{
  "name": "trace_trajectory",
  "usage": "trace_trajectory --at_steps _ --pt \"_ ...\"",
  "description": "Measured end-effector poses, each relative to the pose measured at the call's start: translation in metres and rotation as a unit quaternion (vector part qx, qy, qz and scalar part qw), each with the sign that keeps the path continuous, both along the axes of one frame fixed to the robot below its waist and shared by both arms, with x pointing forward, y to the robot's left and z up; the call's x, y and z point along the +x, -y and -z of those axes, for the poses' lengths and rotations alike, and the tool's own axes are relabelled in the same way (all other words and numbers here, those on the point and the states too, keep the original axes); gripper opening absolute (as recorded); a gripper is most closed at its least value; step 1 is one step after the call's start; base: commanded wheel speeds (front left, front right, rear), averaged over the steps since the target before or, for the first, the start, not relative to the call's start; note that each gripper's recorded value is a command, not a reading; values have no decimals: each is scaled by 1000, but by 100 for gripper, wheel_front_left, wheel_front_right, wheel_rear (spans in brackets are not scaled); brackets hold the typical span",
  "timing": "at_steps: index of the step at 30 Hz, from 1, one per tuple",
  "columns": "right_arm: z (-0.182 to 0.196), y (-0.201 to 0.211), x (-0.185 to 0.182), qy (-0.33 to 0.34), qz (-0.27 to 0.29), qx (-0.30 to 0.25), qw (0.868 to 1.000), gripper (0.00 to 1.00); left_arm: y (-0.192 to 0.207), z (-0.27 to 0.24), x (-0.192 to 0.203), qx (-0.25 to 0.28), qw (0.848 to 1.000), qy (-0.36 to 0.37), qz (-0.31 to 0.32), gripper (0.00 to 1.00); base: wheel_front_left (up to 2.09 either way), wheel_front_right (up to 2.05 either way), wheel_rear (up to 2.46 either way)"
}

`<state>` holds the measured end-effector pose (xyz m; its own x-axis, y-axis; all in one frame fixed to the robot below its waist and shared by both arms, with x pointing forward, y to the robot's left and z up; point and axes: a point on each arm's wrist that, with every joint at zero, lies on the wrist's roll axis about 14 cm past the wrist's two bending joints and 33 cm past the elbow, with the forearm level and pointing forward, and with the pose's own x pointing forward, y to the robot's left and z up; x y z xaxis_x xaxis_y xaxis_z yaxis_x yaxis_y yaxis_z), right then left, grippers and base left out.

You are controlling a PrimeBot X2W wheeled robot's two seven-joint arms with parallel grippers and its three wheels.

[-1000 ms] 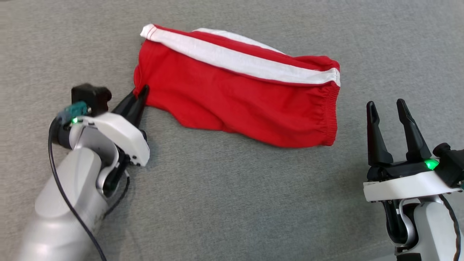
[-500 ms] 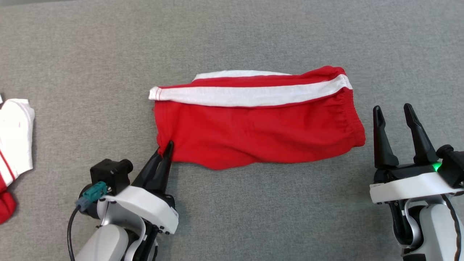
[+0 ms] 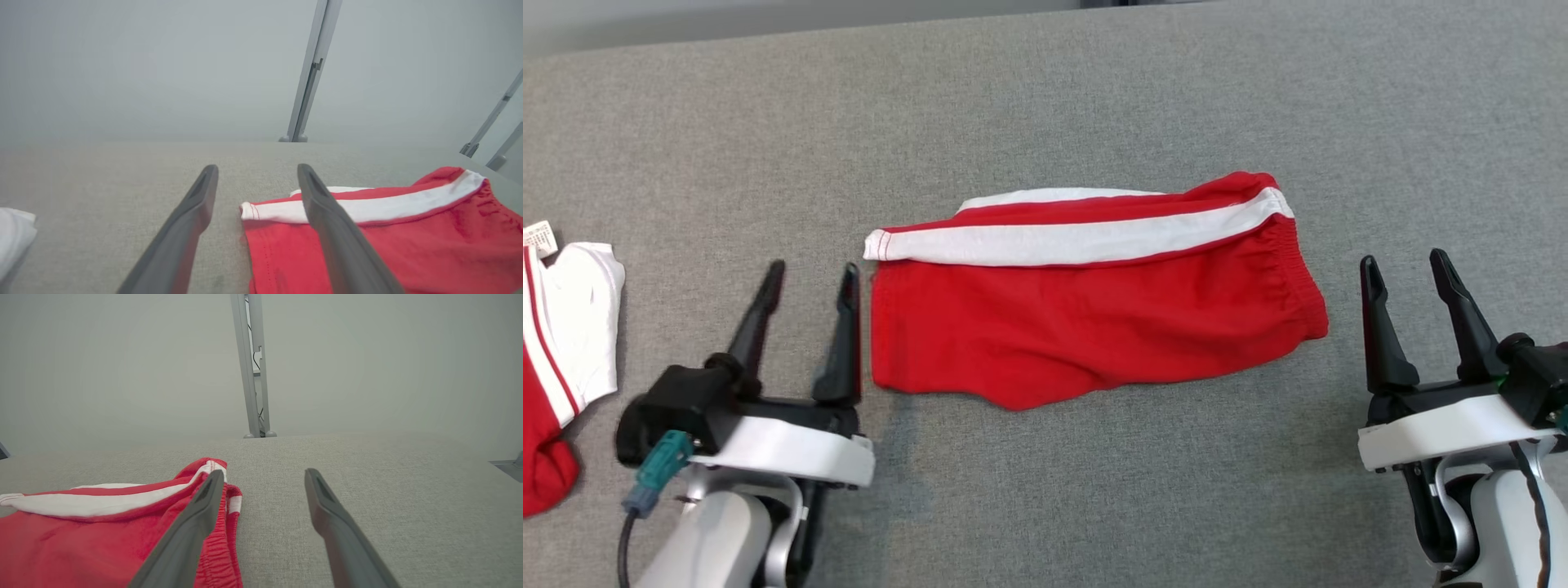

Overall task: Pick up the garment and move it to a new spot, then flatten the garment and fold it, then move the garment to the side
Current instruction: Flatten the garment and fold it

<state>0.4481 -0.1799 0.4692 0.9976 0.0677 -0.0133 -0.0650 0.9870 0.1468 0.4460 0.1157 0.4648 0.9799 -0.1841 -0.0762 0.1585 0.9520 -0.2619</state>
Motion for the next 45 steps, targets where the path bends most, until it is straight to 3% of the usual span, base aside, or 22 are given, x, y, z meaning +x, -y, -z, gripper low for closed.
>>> trace_trajectory --at_steps 6,7,15,29,33,34,35,36,37,38,45 --pt "-6 7 -8 -3 6 -26 1000 100 -45 -30 12 89 992 70 -51 100 0 0 0" --pt "-11 5 -13 -5 4 -29 1000 100 -52 -28 -4 98 991 63 -60 100 0 0 0" --pt "-6 -12 5 -21 -31 -34 999 100 -52 -23 -7 95 992 55 -59 100 0 0 0" --pt "90 -54 17 -182 -91 12 979 100 -44 4 -1 82 995 21 -44 100 0 0 0" --pt "100 -65 17 -199 -102 32 974 100 -44 8 2 83 995 16 -43 100 0 0 0" --pt "101 -68 17 -201 -105 36 973 90 -43 9 3 83 996 16 -41 100 0 0 0" --pt "102 -70 18 -203 -106 44 972 47 -42 9 4 82 996 17 -40 100 0 0 0" --pt "102 -71 18 -202 -108 49 972 47 -41 9 5 82 996 17 -39 100 0 0 0" --pt "102 -71 19 -201 -108 52 972 29 -40 10 6 81 996 16 -37 100 0 0 0" --pt "101 -71 19 -199 -107 56 972 0 -39 10 7 81 996 16 -36 100 0 0 0" --pt "101 -49 18 -193 -75 84 975 0 -31 11 9 77 997 17 -25 100 0 0 0"
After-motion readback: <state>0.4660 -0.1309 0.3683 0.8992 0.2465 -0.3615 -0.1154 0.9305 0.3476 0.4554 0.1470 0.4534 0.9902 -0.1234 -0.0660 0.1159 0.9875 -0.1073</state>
